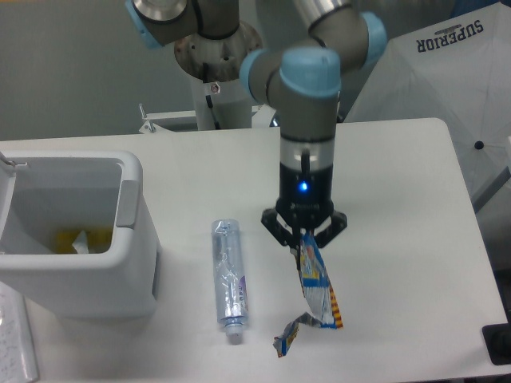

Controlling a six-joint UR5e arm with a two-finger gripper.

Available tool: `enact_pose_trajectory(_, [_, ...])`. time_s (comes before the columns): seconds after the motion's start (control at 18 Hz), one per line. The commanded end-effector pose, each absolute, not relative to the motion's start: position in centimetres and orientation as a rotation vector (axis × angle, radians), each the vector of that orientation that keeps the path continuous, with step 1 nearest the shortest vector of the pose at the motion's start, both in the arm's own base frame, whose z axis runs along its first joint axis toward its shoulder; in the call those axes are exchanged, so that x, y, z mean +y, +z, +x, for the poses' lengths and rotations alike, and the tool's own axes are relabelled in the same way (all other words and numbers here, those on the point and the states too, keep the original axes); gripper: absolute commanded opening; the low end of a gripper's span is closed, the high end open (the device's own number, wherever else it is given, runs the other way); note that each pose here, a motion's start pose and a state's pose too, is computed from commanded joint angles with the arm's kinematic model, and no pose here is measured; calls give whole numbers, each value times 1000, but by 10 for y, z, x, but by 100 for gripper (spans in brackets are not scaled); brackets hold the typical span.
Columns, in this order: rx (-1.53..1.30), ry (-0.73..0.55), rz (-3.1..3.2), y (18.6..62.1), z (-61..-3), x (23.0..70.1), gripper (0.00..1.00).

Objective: Place the trash in the trash can
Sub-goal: 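Lift the wrapper and carry it toward the white trash bin, then lower the wrapper into the bin and open the gripper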

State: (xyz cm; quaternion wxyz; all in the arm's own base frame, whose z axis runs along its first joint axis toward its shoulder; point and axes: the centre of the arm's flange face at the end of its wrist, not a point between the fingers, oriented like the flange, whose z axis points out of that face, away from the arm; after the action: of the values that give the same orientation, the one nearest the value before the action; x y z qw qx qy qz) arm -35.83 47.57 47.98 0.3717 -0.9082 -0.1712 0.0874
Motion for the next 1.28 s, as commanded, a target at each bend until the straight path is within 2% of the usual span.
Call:
enact_pose_trajectory(0.28, [-287,228,-2257,535,-283,483,0])
enact_pose_trajectory(0.5, [-146,211,-2232,555,-229,497,1])
enact_pose_trajectory(0.72, [158,252,-2242,550,-177,506,0])
enact_pose_trajectory(1.28, [334,157,-2274,516,-117,517,4])
